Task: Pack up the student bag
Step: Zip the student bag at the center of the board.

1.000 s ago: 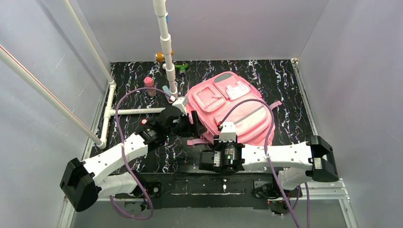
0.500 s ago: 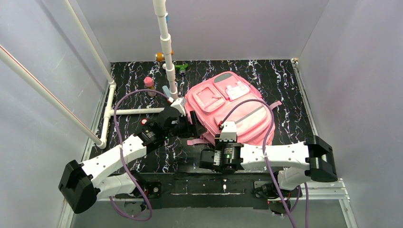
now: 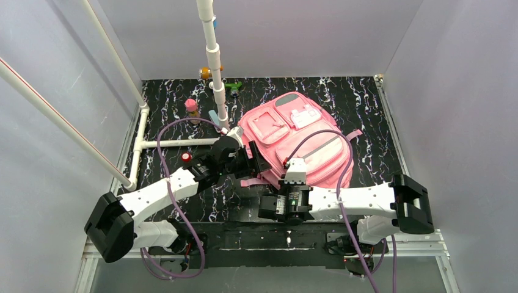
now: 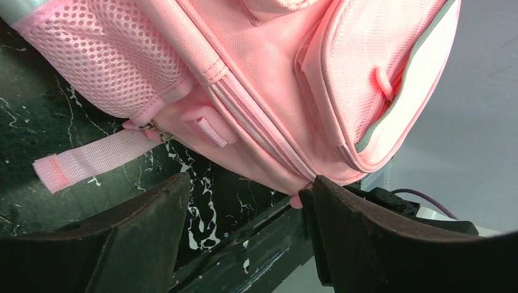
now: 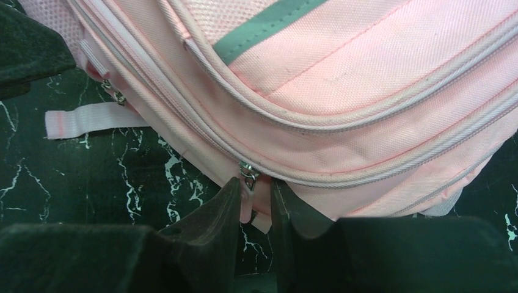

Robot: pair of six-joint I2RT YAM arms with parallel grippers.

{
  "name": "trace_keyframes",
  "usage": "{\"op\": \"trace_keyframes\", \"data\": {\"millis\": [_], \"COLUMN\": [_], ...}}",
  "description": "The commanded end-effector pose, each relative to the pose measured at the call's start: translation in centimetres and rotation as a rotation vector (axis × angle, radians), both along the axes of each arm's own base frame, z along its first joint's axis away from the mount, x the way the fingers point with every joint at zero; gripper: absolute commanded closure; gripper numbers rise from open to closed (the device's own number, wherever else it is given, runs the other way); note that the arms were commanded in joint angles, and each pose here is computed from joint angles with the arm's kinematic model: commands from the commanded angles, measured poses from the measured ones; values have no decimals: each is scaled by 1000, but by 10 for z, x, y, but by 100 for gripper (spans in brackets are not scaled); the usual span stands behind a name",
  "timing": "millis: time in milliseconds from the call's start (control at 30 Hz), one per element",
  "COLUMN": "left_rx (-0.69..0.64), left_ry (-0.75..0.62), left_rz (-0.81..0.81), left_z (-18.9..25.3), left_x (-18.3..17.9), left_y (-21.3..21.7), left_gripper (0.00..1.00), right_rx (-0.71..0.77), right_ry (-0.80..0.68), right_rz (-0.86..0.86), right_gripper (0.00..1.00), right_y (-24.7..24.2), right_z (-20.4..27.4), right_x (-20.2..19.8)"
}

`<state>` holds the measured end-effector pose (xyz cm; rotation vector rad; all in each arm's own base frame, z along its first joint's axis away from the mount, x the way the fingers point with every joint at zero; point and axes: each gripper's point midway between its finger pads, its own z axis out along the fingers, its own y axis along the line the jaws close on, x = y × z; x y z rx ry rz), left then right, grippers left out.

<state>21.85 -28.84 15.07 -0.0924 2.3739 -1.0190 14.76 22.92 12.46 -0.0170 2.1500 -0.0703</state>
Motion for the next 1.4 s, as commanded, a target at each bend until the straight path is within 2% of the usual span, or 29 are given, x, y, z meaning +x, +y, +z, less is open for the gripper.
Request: {"op": "trace_keyframes", "data": {"millis": [0,200,233,300,467,667,733,800,933,1100,1200,1333,1367], "left_rx": [-66,-56,-56,-52,-42,6,35,74,163,200,215,315,296], "left_ry": [9,30,31,50,119,123,91,20,-108,-160,-187,-224,-214], "left_rz": [3,26,25,25,14,4,-5,-21,-72,-139,-189,-303,-350], "left_z": [10,3,3,-1,-15,-32,-34,-32,-28,-24,-17,-17,-16], "left_x": [3,8,9,11,16,30,36,47,75,102,103,106,104], "left_y": [-11,-12,-13,-17,-35,-51,-51,-48,-31,-10,-1,11,11], "left_gripper": [28,30,30,30,29,29,39,54,98,100,100,100,100], "right_rx": [54,24,14,-5,23,117,111,86,7,-34,35,-37,-59], "right_ry": [-15,-41,-51,-74,-96,-102,-92,-78,-33,70,87,69,61], "right_rz": [-16,-9,-6,11,109,288,322,335,356,360,383,197,170], "right_gripper": [68,80,83,99,99,99,99,99,99,99,99,99,99], "right_y": [-5,-7,-8,-9,-2,21,22,17,-9,-47,-43,-78,-84], "right_z": [0,-3,-3,0,15,29,32,33,32,17,16,23,26], "right_x": [2,5,6,9,11,6,3,1,-5,-21,-27,-17,-16]}}
